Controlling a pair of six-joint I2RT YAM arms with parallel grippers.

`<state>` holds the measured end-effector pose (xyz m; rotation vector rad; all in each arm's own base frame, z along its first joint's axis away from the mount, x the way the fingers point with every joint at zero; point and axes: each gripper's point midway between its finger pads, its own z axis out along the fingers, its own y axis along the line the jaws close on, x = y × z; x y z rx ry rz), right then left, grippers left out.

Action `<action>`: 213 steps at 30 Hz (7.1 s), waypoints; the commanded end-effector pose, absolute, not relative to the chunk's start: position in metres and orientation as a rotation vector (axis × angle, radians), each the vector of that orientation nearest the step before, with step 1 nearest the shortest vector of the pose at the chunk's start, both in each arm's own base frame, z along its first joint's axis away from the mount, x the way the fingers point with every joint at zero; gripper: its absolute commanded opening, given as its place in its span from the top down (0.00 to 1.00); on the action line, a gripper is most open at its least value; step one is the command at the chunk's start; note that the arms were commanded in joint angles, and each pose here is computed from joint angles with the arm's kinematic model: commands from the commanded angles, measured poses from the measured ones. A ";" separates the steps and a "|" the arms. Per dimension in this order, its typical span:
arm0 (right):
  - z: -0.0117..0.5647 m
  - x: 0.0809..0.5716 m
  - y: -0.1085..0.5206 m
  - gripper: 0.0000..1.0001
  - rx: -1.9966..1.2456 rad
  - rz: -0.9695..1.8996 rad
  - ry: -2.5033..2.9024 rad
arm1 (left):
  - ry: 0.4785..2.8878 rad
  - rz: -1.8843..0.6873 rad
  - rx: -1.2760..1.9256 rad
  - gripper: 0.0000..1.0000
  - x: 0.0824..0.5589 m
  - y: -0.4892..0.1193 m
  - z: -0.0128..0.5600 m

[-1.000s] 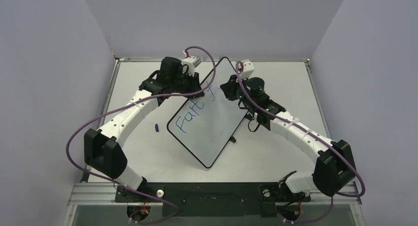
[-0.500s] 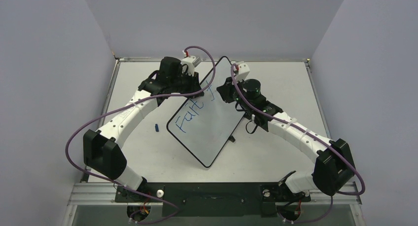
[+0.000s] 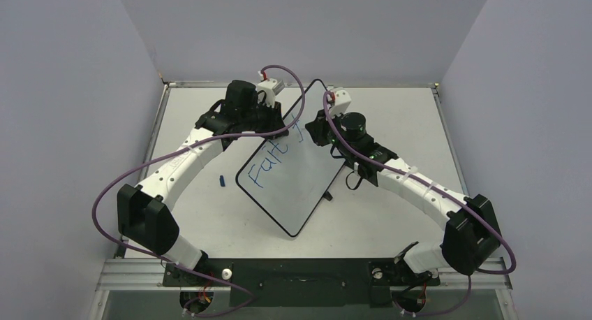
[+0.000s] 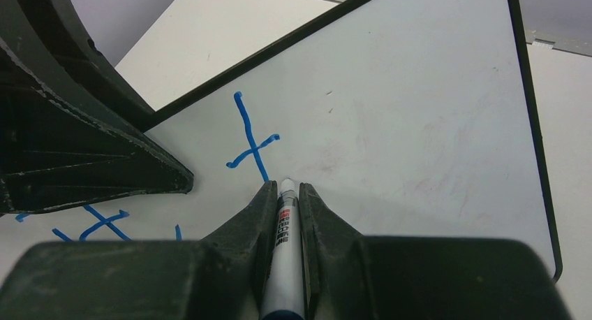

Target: Write a sentence on the whiteboard

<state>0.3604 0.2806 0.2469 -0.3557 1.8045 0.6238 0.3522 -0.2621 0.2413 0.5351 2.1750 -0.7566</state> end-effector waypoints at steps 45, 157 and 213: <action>0.265 0.376 0.285 1.00 -0.243 0.643 1.735 | 1.993 -0.617 0.553 1.00 0.373 -0.247 0.283; 0.290 0.421 0.273 1.00 -0.091 0.642 1.674 | 2.012 -0.611 0.567 1.00 0.373 -0.250 0.275; 0.251 0.407 0.281 1.00 -0.100 0.728 1.744 | 2.009 -0.613 0.567 1.00 0.373 -0.250 0.276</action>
